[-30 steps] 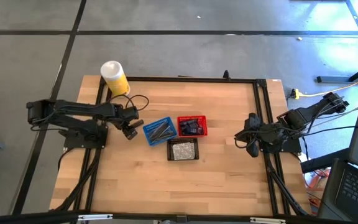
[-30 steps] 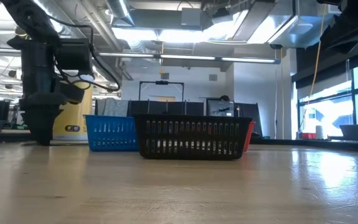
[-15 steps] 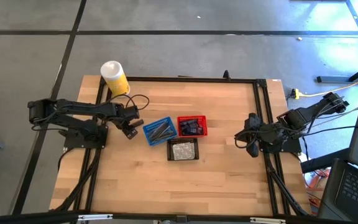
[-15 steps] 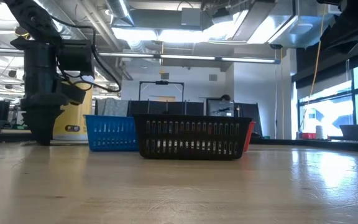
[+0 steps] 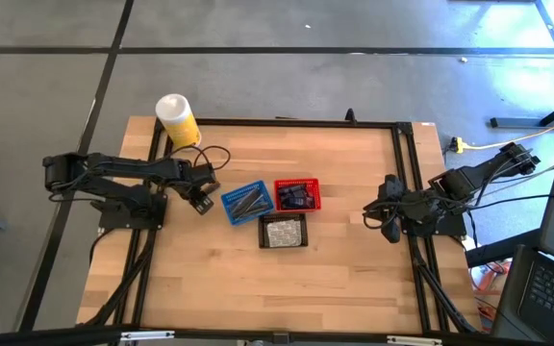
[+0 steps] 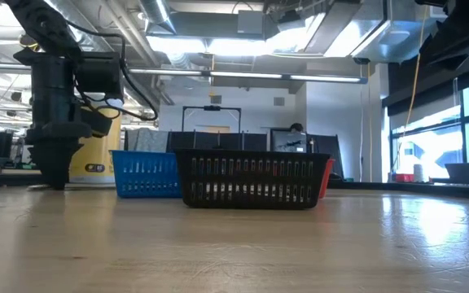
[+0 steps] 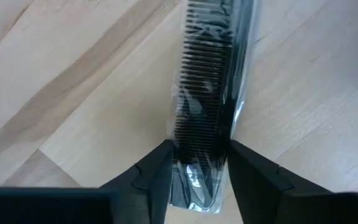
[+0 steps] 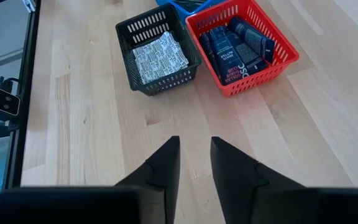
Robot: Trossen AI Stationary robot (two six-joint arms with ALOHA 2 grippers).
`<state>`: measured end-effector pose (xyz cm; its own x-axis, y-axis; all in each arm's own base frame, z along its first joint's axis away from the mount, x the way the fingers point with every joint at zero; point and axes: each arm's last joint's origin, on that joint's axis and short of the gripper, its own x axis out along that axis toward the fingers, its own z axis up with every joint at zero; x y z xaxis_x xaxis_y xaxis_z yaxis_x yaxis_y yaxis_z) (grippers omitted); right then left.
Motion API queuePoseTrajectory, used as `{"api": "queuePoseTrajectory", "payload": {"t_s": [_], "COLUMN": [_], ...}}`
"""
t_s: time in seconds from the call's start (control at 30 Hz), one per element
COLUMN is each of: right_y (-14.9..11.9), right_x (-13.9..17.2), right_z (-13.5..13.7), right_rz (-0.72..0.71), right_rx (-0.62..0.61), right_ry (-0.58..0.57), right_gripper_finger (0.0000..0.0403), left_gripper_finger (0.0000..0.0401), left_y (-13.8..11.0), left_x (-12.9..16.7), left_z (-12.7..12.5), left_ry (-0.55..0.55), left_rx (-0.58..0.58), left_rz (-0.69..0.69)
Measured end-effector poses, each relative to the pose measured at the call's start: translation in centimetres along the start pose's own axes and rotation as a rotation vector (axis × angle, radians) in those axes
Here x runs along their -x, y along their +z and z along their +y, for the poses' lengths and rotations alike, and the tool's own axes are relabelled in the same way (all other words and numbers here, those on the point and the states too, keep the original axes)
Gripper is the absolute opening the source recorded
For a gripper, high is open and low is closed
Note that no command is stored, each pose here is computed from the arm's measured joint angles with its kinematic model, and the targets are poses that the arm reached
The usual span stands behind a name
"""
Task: Pick & Place Travel size toiletries
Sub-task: Put the black comb into the blue bin
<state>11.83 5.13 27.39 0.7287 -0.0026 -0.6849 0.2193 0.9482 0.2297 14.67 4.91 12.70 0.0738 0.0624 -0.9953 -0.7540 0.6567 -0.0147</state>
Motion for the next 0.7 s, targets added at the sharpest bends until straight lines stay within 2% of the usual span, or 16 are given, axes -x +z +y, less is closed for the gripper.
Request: {"api": "queuePoseTrajectory", "payload": {"t_s": [0.47, 0.7], "right_y": [0.0, 0.0], "right_x": [0.0, 0.0], "right_z": [0.0, 0.0], "right_rz": [0.0, 0.0], "right_rx": [-0.001, 0.0], "right_ry": [0.0, 0.0], "right_gripper_finger": [0.0115, 0.0126], "left_gripper_finger": [0.0121, 0.0102], "left_y": [0.1, -0.1], "left_x": [1.4, 1.5], "left_z": [-0.1, 0.0], "left_ry": [-0.038, -0.019], "left_rx": [0.002, 0.001], "left_rz": [0.013, 0.021]}}
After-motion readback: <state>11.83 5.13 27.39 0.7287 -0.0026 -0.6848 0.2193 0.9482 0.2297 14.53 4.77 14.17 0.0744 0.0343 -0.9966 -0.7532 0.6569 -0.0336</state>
